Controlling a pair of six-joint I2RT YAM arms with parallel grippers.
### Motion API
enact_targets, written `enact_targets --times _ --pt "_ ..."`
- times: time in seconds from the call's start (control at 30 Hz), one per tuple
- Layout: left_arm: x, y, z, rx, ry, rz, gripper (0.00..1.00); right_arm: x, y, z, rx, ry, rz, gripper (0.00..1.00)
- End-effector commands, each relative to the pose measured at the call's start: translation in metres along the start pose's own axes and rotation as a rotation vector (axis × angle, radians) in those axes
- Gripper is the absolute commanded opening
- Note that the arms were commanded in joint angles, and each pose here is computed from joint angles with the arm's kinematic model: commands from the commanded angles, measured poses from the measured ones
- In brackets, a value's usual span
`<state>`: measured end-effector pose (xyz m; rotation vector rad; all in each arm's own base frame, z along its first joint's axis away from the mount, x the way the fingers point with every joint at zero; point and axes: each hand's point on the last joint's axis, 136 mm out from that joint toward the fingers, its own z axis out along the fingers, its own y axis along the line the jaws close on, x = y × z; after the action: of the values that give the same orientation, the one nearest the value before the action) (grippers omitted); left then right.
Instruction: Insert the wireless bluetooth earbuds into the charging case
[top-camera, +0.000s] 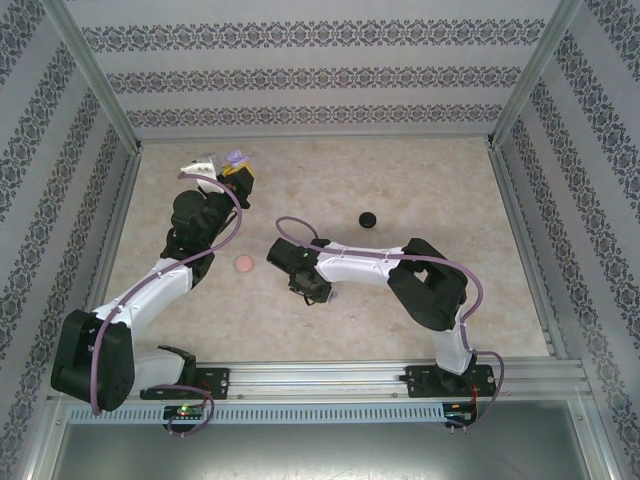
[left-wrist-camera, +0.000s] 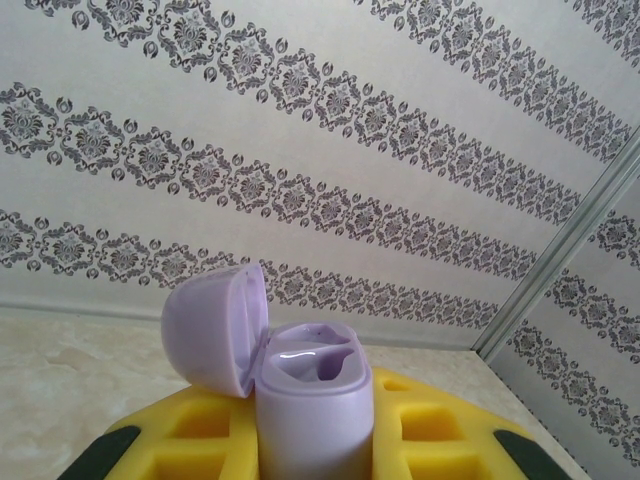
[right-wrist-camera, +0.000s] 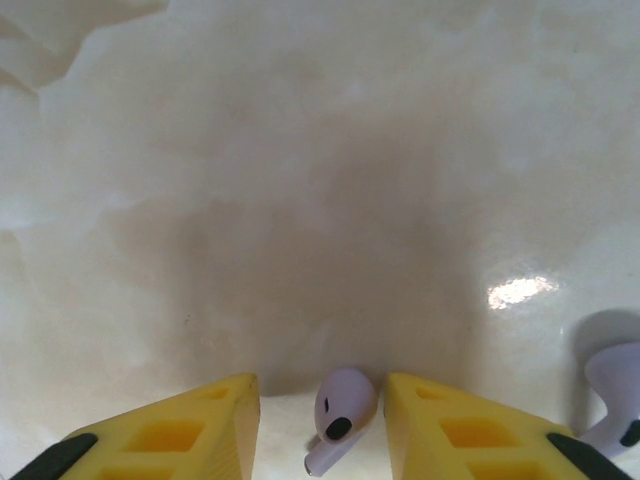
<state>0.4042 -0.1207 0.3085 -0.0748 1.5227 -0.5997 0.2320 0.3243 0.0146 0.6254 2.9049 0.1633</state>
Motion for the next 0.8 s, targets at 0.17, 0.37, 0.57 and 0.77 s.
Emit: enact_targets --times 0.17,0.37,0.57,0.77 --pt "-0.017 -0.013 -0.008 0.046 -0.058 0.015 0.00 0.001 -0.011 0.004 0.067 -0.015 -0.058 0.35" --pt "-0.017 -0.013 -0.008 0.044 -0.057 0.018 0.00 -0.013 -0.006 0.001 0.055 -0.023 -0.142 0.29" --pt "-0.017 -0.013 -0.008 0.044 -0.058 0.017 0.00 -0.014 0.005 0.003 0.029 0.033 -0.285 0.24" --pt "-0.018 -0.012 -0.009 0.040 -0.058 0.019 0.00 -0.010 0.010 0.004 0.030 0.070 -0.429 0.21"
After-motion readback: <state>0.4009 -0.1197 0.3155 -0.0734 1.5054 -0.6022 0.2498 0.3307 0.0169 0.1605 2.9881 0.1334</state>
